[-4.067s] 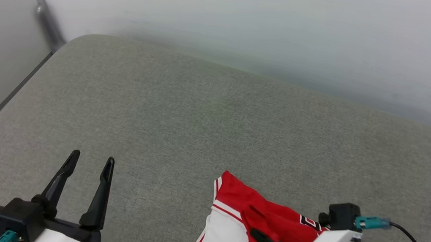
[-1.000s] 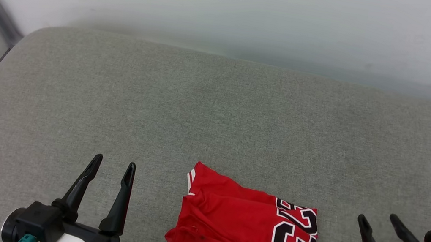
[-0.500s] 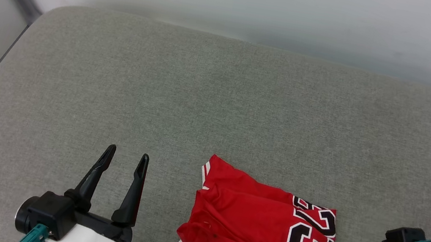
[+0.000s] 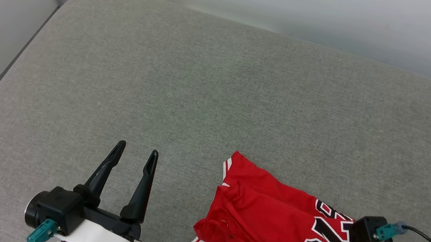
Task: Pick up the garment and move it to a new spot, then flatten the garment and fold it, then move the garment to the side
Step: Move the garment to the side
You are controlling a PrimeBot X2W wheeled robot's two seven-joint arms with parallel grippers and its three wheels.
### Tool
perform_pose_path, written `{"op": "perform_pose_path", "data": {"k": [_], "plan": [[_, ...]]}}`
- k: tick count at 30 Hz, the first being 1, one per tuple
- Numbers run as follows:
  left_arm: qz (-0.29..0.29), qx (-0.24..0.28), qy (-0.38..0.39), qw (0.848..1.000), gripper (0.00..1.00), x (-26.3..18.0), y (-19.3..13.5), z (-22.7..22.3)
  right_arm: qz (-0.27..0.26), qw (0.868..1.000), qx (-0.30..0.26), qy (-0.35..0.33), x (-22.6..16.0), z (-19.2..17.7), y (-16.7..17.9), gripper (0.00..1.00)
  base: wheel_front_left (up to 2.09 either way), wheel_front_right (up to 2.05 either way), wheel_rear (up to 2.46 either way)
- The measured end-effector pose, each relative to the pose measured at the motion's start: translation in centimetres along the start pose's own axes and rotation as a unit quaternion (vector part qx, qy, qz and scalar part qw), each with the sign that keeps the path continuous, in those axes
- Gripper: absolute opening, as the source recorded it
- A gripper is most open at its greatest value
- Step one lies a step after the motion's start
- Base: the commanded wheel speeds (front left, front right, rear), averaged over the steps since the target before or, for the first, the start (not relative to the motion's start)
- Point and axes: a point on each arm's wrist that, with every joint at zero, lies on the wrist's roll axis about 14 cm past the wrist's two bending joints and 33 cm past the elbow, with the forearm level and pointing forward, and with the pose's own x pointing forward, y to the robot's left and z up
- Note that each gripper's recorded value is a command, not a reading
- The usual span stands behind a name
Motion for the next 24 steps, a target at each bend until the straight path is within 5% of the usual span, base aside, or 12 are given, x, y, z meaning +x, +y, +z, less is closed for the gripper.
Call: {"op": "perform_pose_path", "data": {"k": [5, 6, 7, 8, 18, 24], "plan": [[0.004, 0.002, 0.004, 1.0, 1.0, -0.2, 0.2, -0.2, 0.004, 1.0, -0.012, 0.017, 1.2, -0.5, 0.4, 1.0, 0.0, 0.0, 0.0], [0.005, 0.002, 0.005, 1.0, 1.0, -0.2, 0.3, -0.2, 0.002, 1.0, -0.013, 0.018, 1.4, -0.6, 0.4, 0.88, 0.0, 0.0, 0.0], [0.005, 0.002, 0.005, 1.0, 1.0, -0.2, 0.3, -0.2, 0.0, 1.0, -0.016, 0.02, 1.6, -0.7, 0.3, 0.35, 0.0, 0.0, 0.0], [0.003, 0.002, 0.006, 1.0, 1.0, -0.2, 0.2, -0.3, 0.0, 1.0, -0.021, 0.022, 1.8, -0.8, 0.4, 0.0, 0.0, 0.0, 0.0], [-0.028, -0.002, 0.011, 1.0, 1.0, -0.2, -1.4, -0.6, -0.019, 0.997, -0.075, 0.003, 1.5, 0.4, 0.3, 0.0, 0.0, 0.0, 0.0], [-0.068, -0.016, 0.023, 0.997, 1.0, 0.4, -3.7, -1.6, -0.088, 0.981, -0.174, 0.018, -1.4, 1.0, -3.4, 0.0, 0.0, 0.0, 0.0]]}}
